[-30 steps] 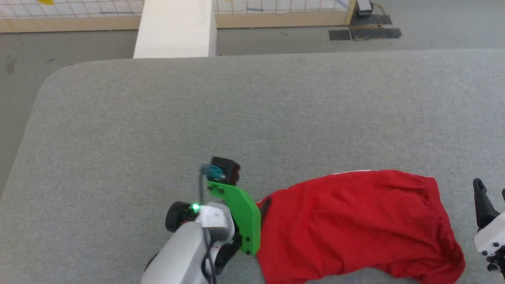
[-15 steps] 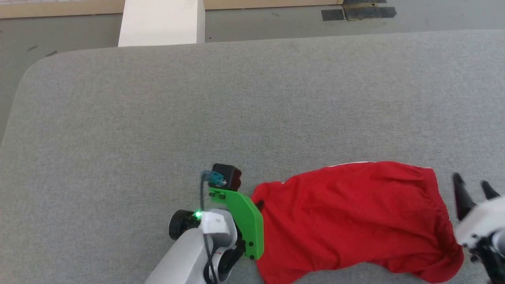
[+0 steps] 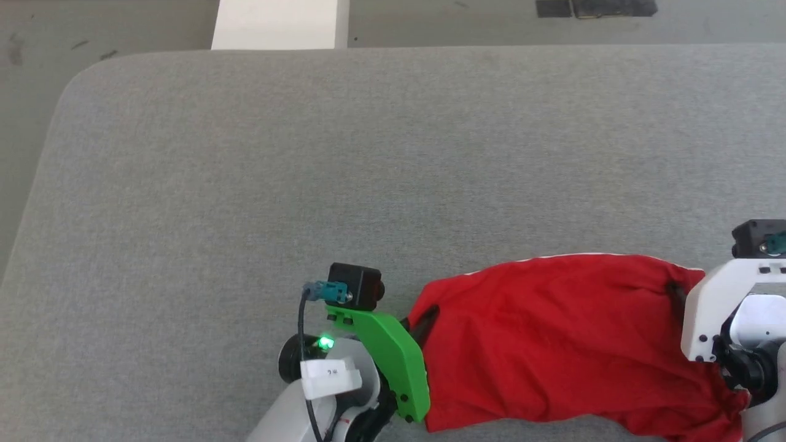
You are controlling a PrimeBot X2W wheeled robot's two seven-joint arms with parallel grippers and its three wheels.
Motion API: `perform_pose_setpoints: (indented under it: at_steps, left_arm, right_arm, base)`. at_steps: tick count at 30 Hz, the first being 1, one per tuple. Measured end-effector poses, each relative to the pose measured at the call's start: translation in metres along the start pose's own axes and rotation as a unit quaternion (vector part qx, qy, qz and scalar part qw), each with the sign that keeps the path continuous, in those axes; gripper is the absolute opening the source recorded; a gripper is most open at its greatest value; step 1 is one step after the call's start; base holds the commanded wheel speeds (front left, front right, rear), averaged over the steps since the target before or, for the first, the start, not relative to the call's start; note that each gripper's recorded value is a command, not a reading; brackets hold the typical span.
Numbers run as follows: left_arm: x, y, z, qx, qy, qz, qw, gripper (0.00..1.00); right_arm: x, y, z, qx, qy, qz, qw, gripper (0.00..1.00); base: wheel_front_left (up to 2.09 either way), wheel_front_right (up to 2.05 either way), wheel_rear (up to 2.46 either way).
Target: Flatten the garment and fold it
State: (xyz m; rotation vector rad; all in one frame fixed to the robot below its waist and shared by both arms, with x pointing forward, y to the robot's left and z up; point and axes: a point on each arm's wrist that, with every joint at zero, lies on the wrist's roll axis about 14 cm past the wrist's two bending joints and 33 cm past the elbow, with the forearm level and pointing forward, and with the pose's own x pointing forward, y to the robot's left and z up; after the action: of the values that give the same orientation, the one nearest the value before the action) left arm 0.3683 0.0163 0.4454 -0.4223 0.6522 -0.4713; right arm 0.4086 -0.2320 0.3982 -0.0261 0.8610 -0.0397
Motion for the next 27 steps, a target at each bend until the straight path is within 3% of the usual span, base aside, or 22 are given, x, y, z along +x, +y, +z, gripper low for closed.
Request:
perform_pose_setpoints:
  at_steps: [1, 2, 3, 4, 9, 14, 22, 27]
  left_arm:
    - [0.000, 0.001, 0.000, -0.002, 0.000, 0.001, 1.000, 0.00]
    - [-0.001, 0.002, -0.001, -0.003, 0.000, 0.003, 1.000, 0.00]
    - [-0.001, 0.003, -0.001, -0.004, -0.001, 0.004, 1.000, 0.00]
    - [-0.001, 0.003, 0.000, -0.005, -0.001, 0.004, 1.000, 0.00]
    - [-0.004, -0.003, 0.010, -0.015, -0.026, -0.013, 0.999, 0.00]
    - [-0.010, -0.006, 0.035, -0.036, -0.076, -0.027, 0.996, 0.00]
    - [-0.016, 0.005, 0.127, -0.077, -0.187, -0.057, 0.978, 0.00]
    - [-0.014, 0.033, 0.205, -0.047, -0.241, -0.041, 0.968, 0.00]
  right_arm:
    - [0.002, 0.001, -0.002, 0.000, 0.009, 0.002, 1.000, 0.91]
    - [0.004, 0.002, -0.005, -0.001, 0.017, 0.004, 1.000, 0.32]
    - [0.005, 0.004, -0.006, -0.002, 0.021, 0.007, 1.000, 0.07]
    - [0.005, 0.005, -0.006, -0.004, 0.021, 0.010, 1.000, 0.00]
    - [-0.002, 0.006, 0.010, -0.003, -0.010, 0.020, 1.000, 0.00]
    - [-0.021, 0.013, 0.055, 0.011, -0.086, 0.047, 0.995, 0.00]
    - [-0.055, 0.055, 0.146, 0.052, -0.201, 0.160, 0.965, 0.00]
    - [-0.065, 0.076, 0.211, 0.031, -0.249, 0.189, 0.950, 0.00]
  base:
    - [0.00, 0.00, 0.00]
    - [0.00, 0.00, 0.00]
    - [0.00, 0.00, 0.00]
    - [0.00, 0.00, 0.00]
    - [0.00, 0.00, 0.00]
    - [0.00, 0.00, 0.00]
    - [0.00, 0.00, 0.00]
    - [0.00, 0.00, 0.00]
